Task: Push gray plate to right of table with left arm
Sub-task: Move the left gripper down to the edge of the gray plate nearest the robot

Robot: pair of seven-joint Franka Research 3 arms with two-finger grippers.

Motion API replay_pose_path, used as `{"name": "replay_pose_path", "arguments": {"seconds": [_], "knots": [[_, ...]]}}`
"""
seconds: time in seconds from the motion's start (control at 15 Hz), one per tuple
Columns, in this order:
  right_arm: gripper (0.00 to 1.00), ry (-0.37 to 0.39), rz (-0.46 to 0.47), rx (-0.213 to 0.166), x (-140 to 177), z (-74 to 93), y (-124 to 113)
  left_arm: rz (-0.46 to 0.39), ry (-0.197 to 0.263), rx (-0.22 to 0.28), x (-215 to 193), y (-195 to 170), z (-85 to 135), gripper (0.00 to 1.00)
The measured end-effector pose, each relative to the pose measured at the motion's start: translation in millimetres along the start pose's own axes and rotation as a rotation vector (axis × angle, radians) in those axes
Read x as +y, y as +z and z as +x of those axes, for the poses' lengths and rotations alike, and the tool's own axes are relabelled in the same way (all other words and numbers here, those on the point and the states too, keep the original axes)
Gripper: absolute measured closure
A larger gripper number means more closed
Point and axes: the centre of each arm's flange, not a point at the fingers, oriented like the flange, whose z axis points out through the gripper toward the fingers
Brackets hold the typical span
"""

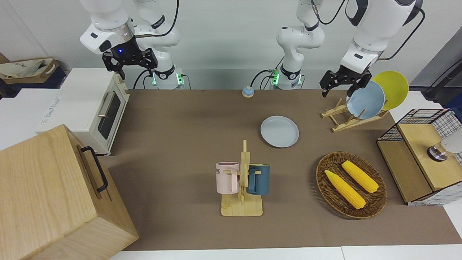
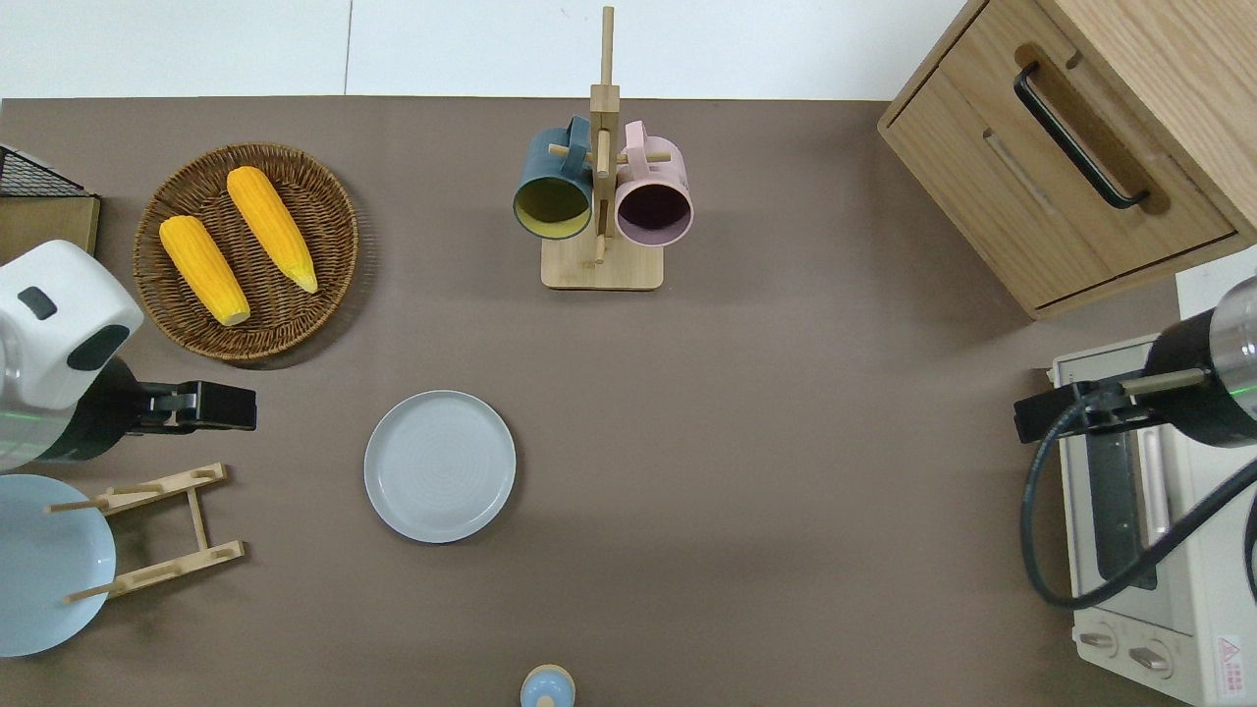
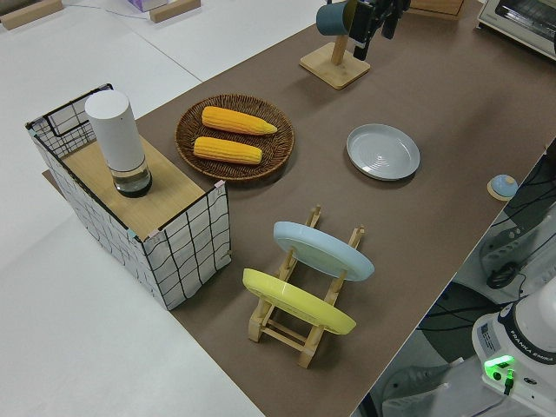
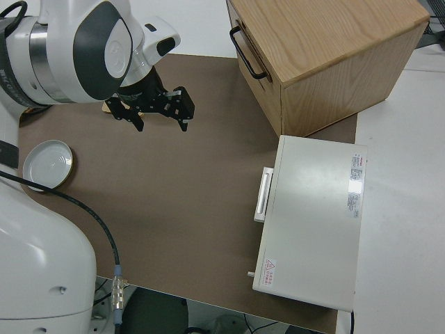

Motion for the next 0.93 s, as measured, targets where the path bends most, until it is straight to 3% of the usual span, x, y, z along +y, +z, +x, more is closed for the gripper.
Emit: {"name": "replay_pose_path", "arguments": {"seconds": [0.13,0.4,0.93], "knots": [[0.01,0.000,0.000,0.000,0,0.0,0,-0.007,-0.021,0.034,5,23,-7,0.00],[0.01,0.000,0.000,0.000,0,0.0,0,-0.004,-0.033,0.053,16,90,-17,0.00],[0.01,0.000,0.000,0.000,0,0.0,0,0.007,-0.021,0.078,15,225,-61,0.00]]}}
